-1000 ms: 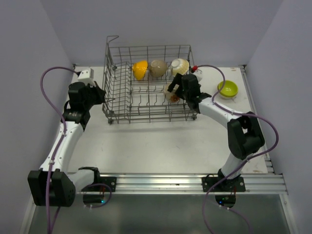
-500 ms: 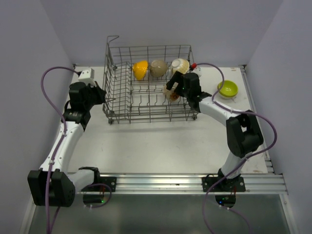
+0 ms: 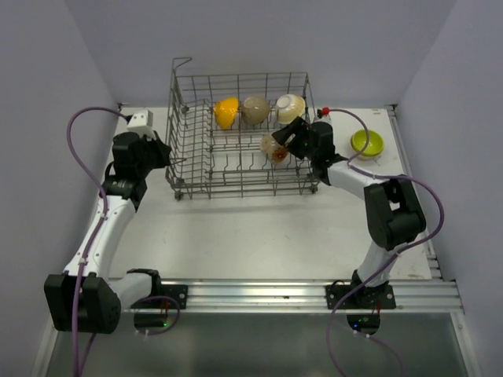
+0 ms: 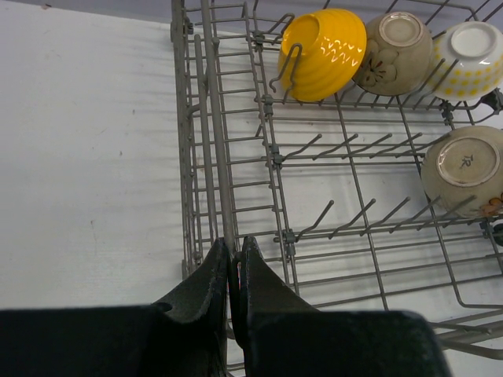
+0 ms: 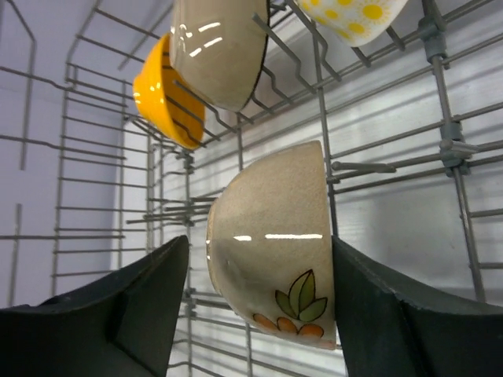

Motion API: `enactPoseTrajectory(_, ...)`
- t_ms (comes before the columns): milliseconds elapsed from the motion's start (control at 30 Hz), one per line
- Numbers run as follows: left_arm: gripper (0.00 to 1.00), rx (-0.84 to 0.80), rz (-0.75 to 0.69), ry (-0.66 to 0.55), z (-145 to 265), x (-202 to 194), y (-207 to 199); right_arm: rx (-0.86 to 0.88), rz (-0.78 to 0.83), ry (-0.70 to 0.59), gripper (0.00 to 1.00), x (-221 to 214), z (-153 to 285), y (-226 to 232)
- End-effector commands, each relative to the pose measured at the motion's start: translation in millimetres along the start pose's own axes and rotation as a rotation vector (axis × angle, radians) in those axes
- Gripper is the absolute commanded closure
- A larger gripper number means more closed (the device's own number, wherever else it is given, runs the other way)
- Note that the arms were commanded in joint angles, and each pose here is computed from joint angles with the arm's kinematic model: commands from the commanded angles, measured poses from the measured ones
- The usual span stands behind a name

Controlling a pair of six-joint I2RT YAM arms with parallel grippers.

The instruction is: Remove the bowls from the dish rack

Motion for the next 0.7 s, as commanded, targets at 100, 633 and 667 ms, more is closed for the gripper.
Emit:
enactPoseTrajectory(100, 1.0, -0.154, -0.033, 0.159, -3.1, -32.8, -16.5, 0.393, -0.184, 0.049, 0.47, 5.3, -0.2, 36.4)
enactPoseTrajectory(633, 1.0, -0.145, -0.027, 0.166, -4.5, -34.5, -15.5, 0.84, -0.419, 0.062, 1.0, 42.7, 9.0, 72.3)
enactPoseTrajectory(667, 1.0, -0.144, -0.029, 0.164, -4.5, -33.9, -15.5, 0.855, -0.427, 0.069, 1.0, 45.6, 10.0, 76.4)
Point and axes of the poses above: each gripper's point midway between its finger pads, its own z axis back along the fingers, its own y axis along the line the jaws close on, x = y × z, the point moved 9 cm from there along z, back along the fingers, and after that the axes turned 6 degrees about z, right-handed, at the moved point
